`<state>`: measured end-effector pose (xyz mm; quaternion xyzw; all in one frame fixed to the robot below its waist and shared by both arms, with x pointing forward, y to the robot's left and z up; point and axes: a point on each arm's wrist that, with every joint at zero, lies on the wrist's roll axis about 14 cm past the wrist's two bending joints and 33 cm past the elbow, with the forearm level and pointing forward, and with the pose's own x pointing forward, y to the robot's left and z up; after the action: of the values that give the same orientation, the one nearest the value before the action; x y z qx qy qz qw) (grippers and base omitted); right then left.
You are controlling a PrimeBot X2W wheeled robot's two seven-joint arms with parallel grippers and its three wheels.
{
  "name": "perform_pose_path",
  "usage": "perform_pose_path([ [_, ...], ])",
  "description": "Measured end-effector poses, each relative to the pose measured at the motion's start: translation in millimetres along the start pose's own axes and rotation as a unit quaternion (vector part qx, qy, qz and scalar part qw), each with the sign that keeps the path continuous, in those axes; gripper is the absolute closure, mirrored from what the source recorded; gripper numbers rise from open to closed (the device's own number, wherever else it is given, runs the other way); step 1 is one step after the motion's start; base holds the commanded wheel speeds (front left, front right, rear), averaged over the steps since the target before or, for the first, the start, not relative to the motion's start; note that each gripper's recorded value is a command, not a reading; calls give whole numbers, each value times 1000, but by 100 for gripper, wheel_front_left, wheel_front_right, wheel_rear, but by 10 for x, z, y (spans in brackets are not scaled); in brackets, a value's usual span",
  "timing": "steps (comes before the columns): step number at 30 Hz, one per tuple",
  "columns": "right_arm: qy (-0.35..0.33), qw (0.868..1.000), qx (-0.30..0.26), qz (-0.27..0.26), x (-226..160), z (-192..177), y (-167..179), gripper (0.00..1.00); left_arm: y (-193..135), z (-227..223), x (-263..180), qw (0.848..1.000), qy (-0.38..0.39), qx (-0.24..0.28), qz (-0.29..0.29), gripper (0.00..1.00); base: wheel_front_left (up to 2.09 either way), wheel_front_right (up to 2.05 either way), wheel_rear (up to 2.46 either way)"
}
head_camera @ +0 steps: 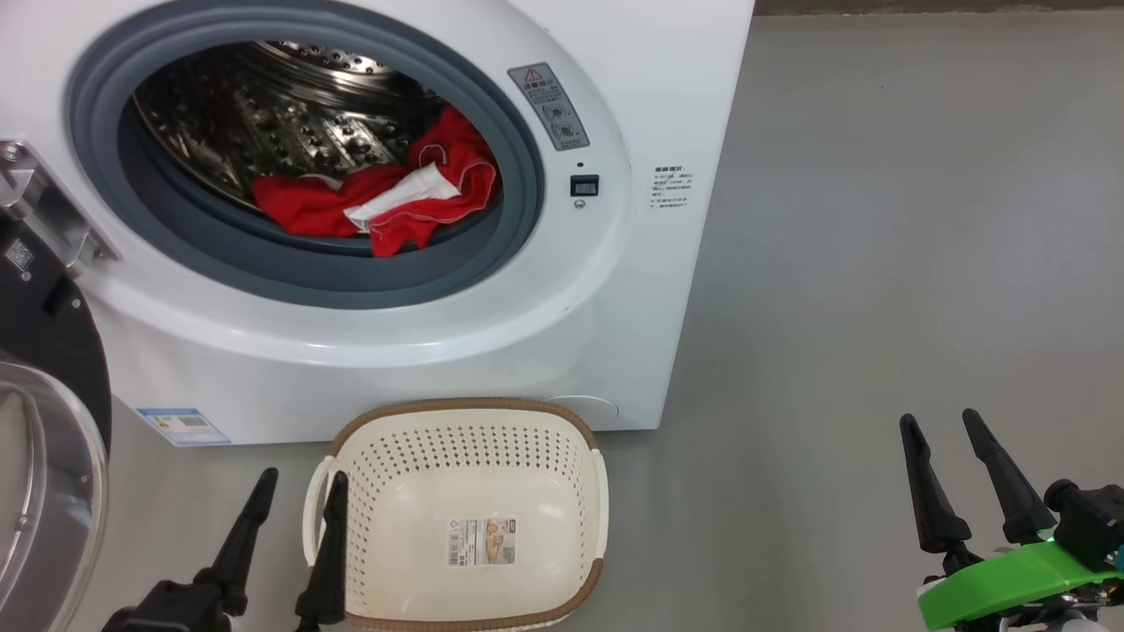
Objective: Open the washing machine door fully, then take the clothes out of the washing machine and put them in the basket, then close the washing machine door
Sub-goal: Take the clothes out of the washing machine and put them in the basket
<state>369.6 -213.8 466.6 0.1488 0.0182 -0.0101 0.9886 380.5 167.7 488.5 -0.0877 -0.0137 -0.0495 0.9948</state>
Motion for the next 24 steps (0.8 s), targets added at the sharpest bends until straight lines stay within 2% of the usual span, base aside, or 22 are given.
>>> perform_pose_path([
  [4, 4, 1000, 0, -2, 10, -27, -11, 0, -39, -39, 49, 1000, 5, 3, -7, 0, 0, 0, 0],
  [9, 9, 1000, 2, -5, 75, -69, -20, 0, -116, 24, 310, 1000, -7, 13, -23, 0, 0, 0, 0],
  [17, 7, 1000, 1, -6, 339, -91, -38, 0, -228, 109, 1016, 998, -24, 38, -49, 0, 0, 0, 0],
  [24, 20, 1000, 5, -5, 552, -239, -15, 0, -291, -110, 1699, 995, 9, 69, -69, 0, 0, 0, 0],
])
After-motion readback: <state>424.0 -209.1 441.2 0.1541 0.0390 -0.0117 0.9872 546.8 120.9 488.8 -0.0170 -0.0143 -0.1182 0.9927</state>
